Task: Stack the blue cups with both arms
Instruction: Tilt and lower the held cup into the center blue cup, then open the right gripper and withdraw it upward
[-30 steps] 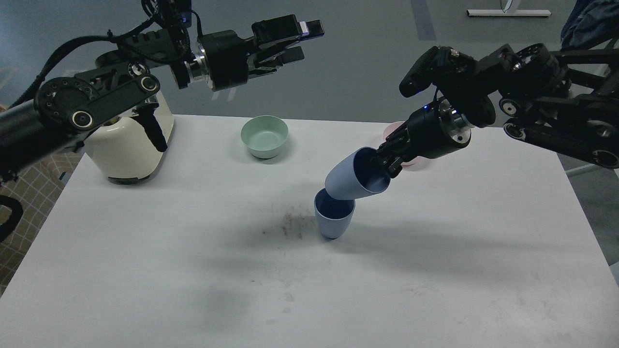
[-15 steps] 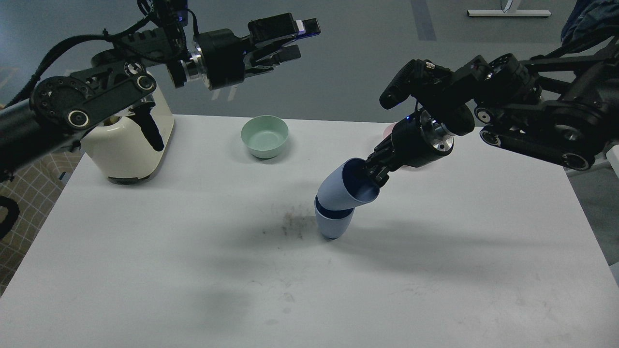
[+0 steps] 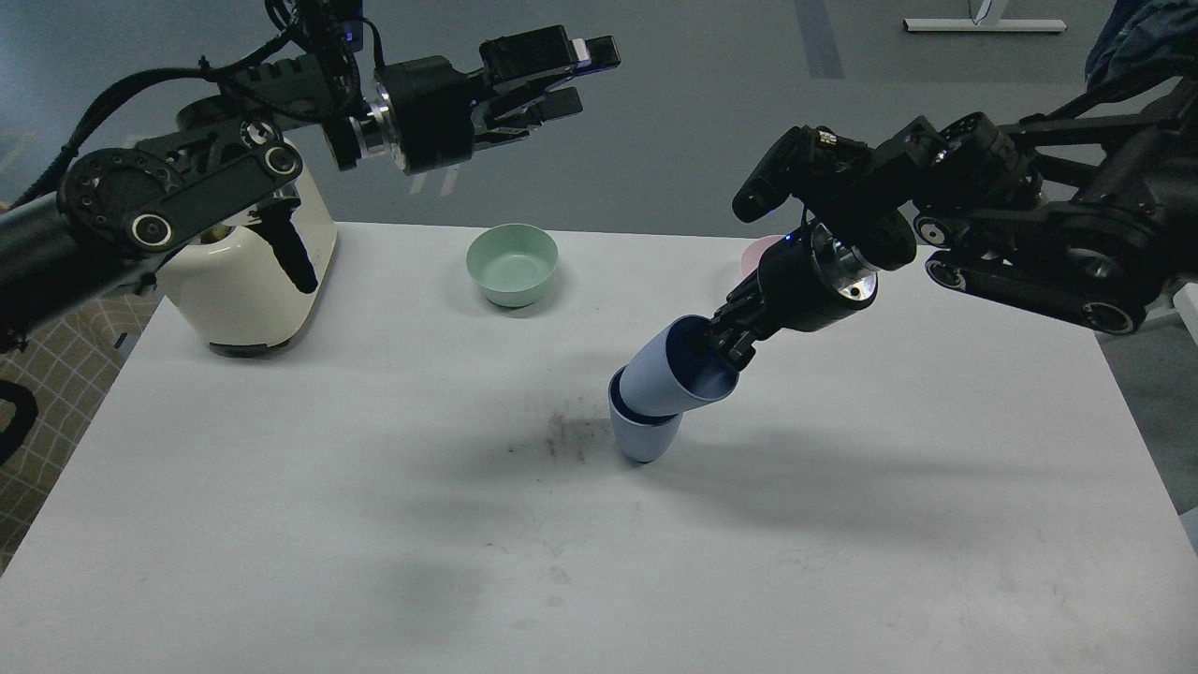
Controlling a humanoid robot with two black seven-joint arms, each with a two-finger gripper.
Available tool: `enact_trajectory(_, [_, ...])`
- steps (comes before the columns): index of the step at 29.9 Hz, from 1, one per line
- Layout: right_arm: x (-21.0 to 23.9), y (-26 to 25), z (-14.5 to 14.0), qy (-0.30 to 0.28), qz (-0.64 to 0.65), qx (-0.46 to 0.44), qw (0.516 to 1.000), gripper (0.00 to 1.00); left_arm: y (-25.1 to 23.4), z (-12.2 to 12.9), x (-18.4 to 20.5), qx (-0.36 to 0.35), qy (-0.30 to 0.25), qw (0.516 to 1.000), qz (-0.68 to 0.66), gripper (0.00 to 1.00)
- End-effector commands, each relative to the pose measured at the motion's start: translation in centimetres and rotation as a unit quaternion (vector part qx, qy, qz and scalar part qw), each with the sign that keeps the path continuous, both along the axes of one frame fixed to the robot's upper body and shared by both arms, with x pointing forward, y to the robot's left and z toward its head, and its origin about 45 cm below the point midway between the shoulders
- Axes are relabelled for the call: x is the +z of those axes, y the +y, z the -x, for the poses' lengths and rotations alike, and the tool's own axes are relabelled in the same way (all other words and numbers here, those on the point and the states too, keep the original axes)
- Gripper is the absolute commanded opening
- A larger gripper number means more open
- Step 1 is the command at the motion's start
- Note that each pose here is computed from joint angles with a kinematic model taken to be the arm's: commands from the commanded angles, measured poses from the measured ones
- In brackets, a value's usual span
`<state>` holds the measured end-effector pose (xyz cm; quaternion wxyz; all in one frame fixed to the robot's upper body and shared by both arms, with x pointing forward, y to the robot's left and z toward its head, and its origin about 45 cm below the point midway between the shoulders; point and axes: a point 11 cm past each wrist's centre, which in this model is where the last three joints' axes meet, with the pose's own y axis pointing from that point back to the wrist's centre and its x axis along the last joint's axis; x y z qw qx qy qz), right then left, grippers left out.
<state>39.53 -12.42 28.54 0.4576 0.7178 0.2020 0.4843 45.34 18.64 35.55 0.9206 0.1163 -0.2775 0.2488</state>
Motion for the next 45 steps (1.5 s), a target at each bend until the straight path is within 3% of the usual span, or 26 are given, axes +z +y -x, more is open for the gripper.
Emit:
enact_trajectory(1, [-0.1,0.0,0.0,0.001,0.0,0.0,1.0,0.0,0.1,0.0,0.1,0.001,-0.001,1.0,0.0,0.96])
enact_trajectory(7, [-0.2,0.1,0.1,0.003,-0.001,0.0,1.0,0.0,0.1,-0.1,0.4,0.002,-0.004,1.0,0.005,0.96])
enact_trajectory(12, [-0.1,0.2,0.1,0.008,-0.007,-0.004,1.0,0.14,0.2,-0.1,0.2,0.003,-0.002,1.0,0.005,0.96])
enact_trajectory(30, [0.2,-0.1,-0.1,0.004,-0.008,-0.008,1.0,0.29,0.3,-0.1,0.2,0.004,-0.002,1.0,0.005,0.96])
enact_trajectory(36, [3.6,-0.6,-1.8,-0.019,-0.04,-0.042,0.998,0.38,0.4,-0.2,0.2,0.006,-0.002,1.0,0.004,0.96])
enact_trajectory(38, [5.2,-1.1,-2.6,-0.029,-0.06,-0.06,0.996,0.45,0.7,-0.3,0.2,0.011,-0.002,1.0,0.004,0.96])
enact_trajectory(42, [8.8,-3.2,-4.5,-0.059,-0.107,-0.106,0.987,0.66,1.2,-0.6,-0.2,0.019,0.001,1.0,0.002,0.96])
enact_trajectory(44, [10.4,-4.9,-5.3,-0.075,-0.129,-0.131,0.98,0.94,1.4,-0.7,-0.3,0.025,0.001,1.0,0.002,0.96])
enact_trajectory(45, [11.4,-6.1,-5.8,-0.084,-0.146,-0.149,0.974,1.0,1.7,-0.8,-0.6,0.03,0.003,1.0,0.001,0.96])
